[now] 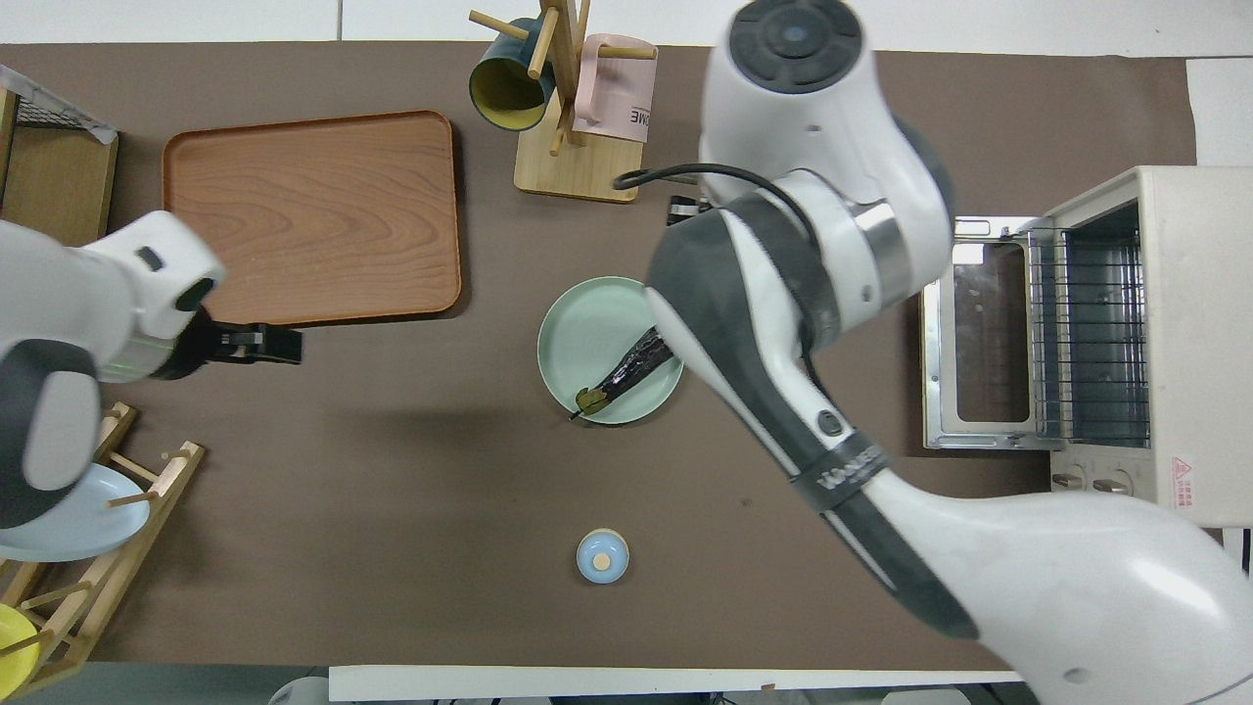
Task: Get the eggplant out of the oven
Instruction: 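Grasp the eggplant with the left gripper while the right gripper returns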
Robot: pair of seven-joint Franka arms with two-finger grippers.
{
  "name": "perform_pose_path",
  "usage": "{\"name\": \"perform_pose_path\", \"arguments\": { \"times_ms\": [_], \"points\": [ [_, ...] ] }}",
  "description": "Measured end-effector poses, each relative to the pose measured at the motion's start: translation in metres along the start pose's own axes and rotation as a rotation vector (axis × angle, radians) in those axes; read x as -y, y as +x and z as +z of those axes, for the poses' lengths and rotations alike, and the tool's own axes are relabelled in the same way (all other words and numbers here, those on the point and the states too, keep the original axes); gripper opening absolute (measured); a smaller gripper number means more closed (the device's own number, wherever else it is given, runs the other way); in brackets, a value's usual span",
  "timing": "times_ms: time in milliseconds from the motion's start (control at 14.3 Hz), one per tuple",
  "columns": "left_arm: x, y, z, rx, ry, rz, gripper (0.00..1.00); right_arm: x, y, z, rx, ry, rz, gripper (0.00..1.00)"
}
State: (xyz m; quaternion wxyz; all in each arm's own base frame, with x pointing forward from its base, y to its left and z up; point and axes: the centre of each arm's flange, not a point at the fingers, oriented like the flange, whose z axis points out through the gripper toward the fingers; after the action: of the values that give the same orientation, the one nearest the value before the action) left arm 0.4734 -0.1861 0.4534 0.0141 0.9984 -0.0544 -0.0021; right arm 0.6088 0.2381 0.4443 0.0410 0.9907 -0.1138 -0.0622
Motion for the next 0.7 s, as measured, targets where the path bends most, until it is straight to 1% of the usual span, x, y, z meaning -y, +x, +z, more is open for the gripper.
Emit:
{"name": "perform_pose_path", "arguments": {
  "times_ms": [70,140,210,350,490,559,699],
  "points": [
    [-0.050,-0.006,0.016,-0.018,-0.005,-0.016,1.00,-0.028,0.006,0.025,0.016,-0.007,-0.013,0.18],
    [-0.096,-0.015,0.030,-0.040,-0.017,-0.030,1.00,-0.051,0.009,0.052,0.023,-0.024,-0.037,0.07],
    [-0.134,-0.024,0.043,-0.068,-0.036,-0.049,1.00,-0.074,0.011,0.075,0.022,-0.052,-0.057,0.04],
    [-0.182,-0.036,0.061,-0.116,-0.082,-0.091,1.00,-0.116,0.017,0.108,0.001,-0.067,-0.080,0.04],
    [-0.207,-0.037,0.078,-0.164,-0.134,-0.143,1.00,-0.144,0.014,0.136,-0.020,-0.049,-0.086,0.04],
    [-0.212,-0.031,0.087,-0.185,-0.155,-0.177,1.00,-0.149,0.010,0.146,-0.026,-0.047,-0.091,0.04],
    [-0.225,-0.027,0.106,-0.191,-0.167,-0.193,1.00,-0.151,0.006,0.154,-0.034,-0.062,-0.109,0.04]
  ]
}}
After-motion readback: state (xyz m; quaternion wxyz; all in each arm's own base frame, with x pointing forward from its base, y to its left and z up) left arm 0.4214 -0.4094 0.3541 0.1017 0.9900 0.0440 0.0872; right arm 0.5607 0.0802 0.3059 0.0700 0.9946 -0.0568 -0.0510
